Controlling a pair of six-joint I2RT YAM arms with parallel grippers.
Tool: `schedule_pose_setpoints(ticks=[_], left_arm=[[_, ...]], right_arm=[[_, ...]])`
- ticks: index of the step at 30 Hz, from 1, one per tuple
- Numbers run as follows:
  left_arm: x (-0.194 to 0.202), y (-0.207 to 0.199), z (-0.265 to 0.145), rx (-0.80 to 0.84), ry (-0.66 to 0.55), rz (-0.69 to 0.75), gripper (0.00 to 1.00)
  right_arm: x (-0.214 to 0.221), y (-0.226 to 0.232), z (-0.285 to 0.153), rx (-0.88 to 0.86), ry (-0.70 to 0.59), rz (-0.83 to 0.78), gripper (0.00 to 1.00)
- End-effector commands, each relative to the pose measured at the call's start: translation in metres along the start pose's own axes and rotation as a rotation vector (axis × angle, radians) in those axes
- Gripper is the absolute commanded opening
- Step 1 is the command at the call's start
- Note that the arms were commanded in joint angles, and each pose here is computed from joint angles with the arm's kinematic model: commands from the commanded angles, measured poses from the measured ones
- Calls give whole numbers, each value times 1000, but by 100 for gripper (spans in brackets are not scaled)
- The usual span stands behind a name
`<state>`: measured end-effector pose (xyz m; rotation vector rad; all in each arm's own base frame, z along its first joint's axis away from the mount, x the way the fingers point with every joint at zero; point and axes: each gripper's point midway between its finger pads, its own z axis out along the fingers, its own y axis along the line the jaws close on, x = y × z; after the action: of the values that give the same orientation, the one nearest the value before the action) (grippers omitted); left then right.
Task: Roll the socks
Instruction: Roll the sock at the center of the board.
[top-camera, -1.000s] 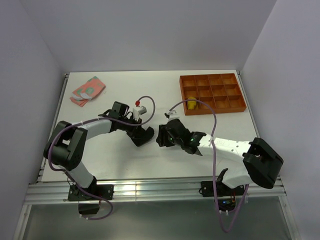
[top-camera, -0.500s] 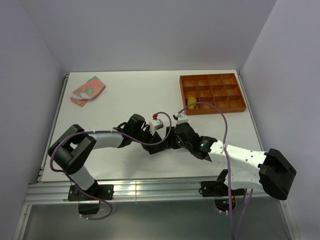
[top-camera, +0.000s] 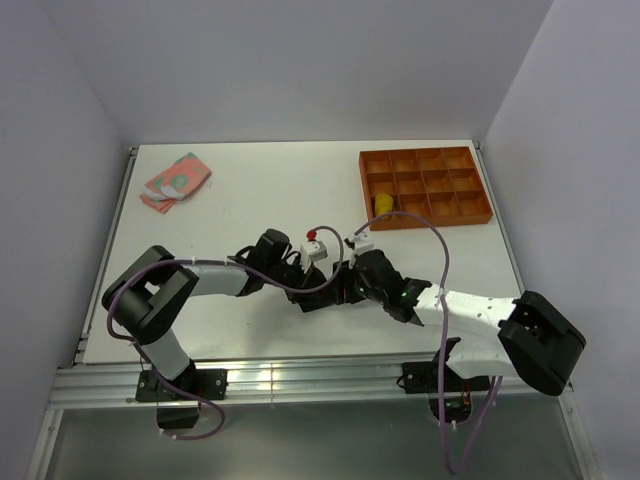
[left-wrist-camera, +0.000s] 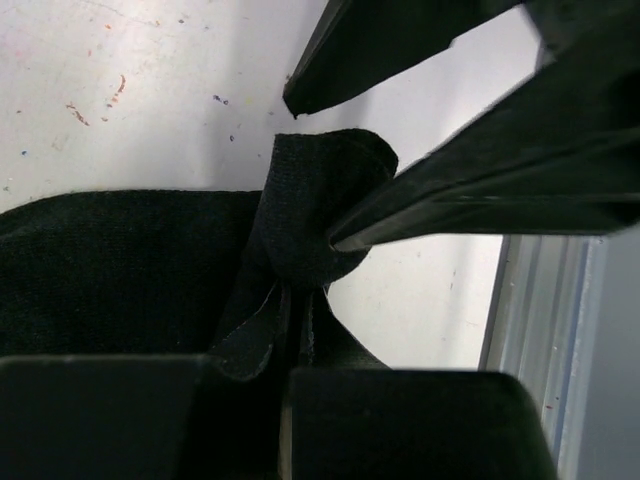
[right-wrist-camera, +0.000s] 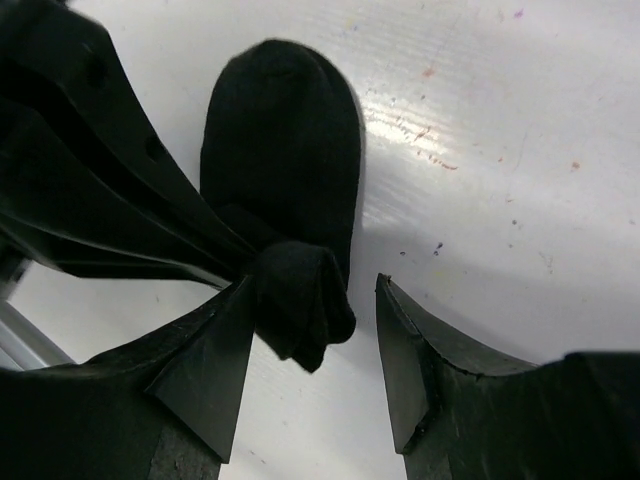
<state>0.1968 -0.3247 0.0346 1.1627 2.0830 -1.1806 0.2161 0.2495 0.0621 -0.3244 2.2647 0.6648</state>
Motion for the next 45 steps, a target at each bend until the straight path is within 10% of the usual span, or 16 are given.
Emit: schedule_pose_setpoints(ticks=[1,33,45], left_arm=[[18,-7,-2,72,38,-56,0],[23,-39,-10,347,59,-101,0],[12,-33,-13,335,22,-100,0]], right_arm=[[-10,15,6,-117,-57,-36,59],[34,47,-11,-463,-78,-90,57],[45,47,2,-435,4,-91,20]])
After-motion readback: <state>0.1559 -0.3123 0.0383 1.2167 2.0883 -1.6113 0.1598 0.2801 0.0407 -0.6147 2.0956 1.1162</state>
